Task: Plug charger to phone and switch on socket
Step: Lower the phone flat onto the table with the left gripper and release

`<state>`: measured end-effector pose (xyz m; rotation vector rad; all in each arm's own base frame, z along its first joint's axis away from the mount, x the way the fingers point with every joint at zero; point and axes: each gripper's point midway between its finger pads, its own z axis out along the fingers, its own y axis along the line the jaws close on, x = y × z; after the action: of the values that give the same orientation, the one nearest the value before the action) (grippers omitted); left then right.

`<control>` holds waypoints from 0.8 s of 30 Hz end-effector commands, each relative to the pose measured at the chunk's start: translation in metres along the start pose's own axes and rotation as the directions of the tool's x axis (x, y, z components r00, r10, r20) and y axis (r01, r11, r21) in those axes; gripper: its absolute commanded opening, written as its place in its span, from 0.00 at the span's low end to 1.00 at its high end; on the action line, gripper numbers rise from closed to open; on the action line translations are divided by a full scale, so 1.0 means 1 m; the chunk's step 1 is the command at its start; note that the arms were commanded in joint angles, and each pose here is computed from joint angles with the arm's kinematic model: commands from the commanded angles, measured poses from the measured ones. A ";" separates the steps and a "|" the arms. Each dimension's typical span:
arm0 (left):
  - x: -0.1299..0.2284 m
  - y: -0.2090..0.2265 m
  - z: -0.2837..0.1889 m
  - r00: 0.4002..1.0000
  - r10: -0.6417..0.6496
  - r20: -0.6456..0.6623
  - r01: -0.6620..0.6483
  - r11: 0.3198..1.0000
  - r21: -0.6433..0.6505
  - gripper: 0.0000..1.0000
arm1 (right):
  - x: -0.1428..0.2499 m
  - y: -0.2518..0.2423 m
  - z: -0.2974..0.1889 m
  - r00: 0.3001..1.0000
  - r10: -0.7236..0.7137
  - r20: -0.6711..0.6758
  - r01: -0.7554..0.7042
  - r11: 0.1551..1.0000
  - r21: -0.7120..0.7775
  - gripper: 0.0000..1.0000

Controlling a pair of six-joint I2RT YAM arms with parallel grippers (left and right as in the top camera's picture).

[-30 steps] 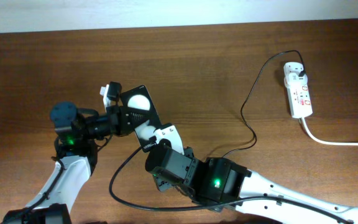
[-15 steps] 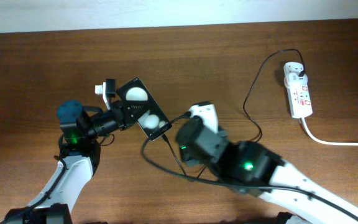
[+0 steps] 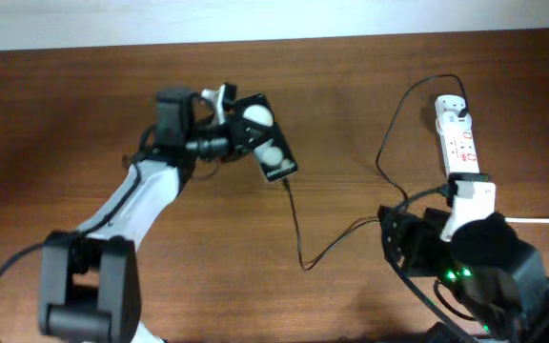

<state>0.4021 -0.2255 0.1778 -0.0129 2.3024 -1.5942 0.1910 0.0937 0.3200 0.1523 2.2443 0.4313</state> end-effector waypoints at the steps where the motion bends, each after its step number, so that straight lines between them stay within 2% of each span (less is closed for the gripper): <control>1: -0.008 -0.027 0.031 0.977 0.188 -0.098 -0.188 0.982 0.015 0.00 | -0.003 -0.007 -0.011 1.000 0.015 0.027 -0.015 1.000 0.006 0.77; 4: 0.002 -0.024 0.054 0.955 0.219 -0.202 -0.224 0.975 -0.004 0.00 | -0.002 -0.008 -0.011 1.000 0.013 0.021 -0.013 1.000 0.011 0.77; 7: 0.007 0.003 0.077 0.941 0.191 -0.281 -0.224 0.970 -0.091 0.00 | 0.001 -0.010 -0.011 1.000 0.009 0.012 -0.009 1.000 0.019 0.77; 12: 0.016 0.079 0.114 0.929 0.086 -0.360 -0.146 0.979 -0.143 0.00 | 0.002 -0.013 -0.011 1.000 0.006 0.008 -0.006 0.999 0.032 0.79; 17: 0.016 0.115 0.120 0.934 0.058 -0.353 -0.143 0.965 -0.221 0.00 | 0.002 -0.013 -0.011 1.000 0.006 0.007 -0.006 0.999 0.031 0.81; 21: 0.009 0.113 0.123 0.938 0.097 -0.333 -0.174 0.962 -0.211 0.02 | 0.002 -0.013 -0.011 1.000 0.005 0.008 -0.006 0.999 0.032 0.82; 24: 0.005 0.113 0.125 0.940 0.113 -0.322 -0.187 0.960 -0.210 0.07 | 0.000 -0.017 -0.011 1.000 0.004 0.019 -0.005 0.999 0.052 0.82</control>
<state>0.4413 -0.2996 0.0275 0.3323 2.6900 -1.3625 0.1812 0.0833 0.3149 0.1568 2.2669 0.4011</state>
